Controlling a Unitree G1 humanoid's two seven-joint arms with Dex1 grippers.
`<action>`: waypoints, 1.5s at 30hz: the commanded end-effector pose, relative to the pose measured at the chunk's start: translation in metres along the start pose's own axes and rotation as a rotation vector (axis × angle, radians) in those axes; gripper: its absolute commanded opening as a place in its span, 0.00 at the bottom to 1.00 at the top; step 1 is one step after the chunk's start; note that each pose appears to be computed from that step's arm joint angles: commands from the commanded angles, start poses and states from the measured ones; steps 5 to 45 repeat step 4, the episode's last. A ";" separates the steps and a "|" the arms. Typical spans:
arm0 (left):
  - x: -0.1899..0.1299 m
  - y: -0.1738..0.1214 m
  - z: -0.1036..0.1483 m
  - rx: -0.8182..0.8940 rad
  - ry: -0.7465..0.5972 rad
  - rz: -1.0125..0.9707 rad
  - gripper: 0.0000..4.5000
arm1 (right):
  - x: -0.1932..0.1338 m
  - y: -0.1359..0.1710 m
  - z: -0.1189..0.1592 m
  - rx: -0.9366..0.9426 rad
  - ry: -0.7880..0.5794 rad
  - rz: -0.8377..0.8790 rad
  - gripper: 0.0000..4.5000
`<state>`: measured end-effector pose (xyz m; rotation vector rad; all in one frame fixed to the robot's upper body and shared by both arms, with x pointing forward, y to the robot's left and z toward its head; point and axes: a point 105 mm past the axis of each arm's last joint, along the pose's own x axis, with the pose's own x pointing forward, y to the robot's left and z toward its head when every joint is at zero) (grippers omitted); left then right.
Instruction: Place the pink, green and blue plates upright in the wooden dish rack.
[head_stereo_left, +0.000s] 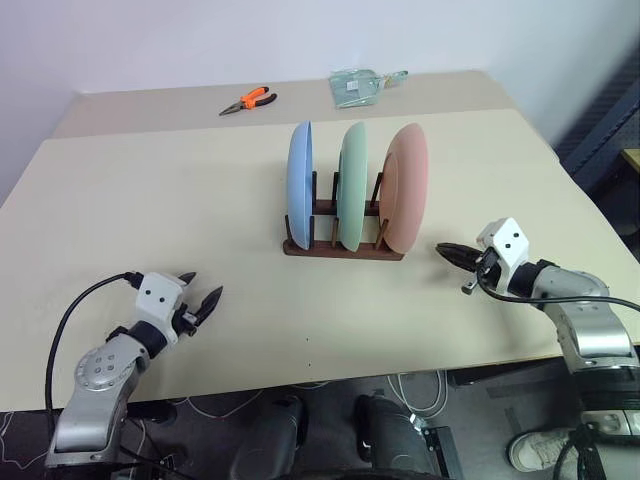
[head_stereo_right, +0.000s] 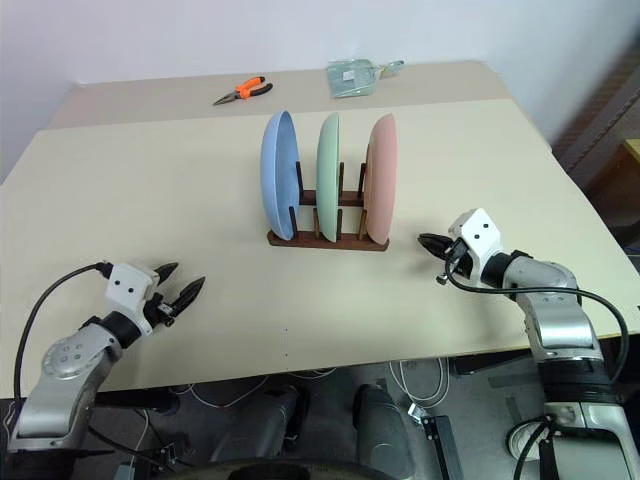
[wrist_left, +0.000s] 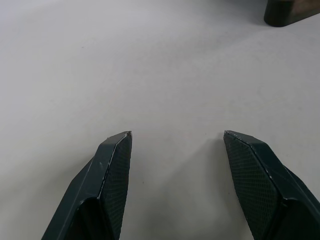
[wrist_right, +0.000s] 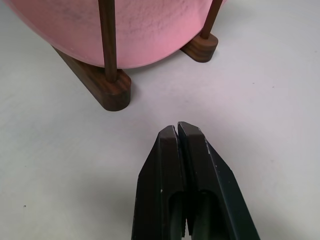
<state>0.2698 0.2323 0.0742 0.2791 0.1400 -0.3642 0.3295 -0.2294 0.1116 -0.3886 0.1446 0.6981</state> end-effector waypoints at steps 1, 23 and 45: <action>-0.006 0.004 0.001 0.020 -0.013 0.019 0.66 | 0.004 -0.003 0.015 -0.025 -0.060 -0.011 0.00; -0.003 0.003 0.000 0.005 -0.025 0.028 0.66 | 0.007 -0.002 0.017 -0.026 -0.065 -0.011 0.00; -0.003 0.003 0.000 0.005 -0.025 0.028 0.66 | 0.007 -0.002 0.017 -0.026 -0.065 -0.011 0.00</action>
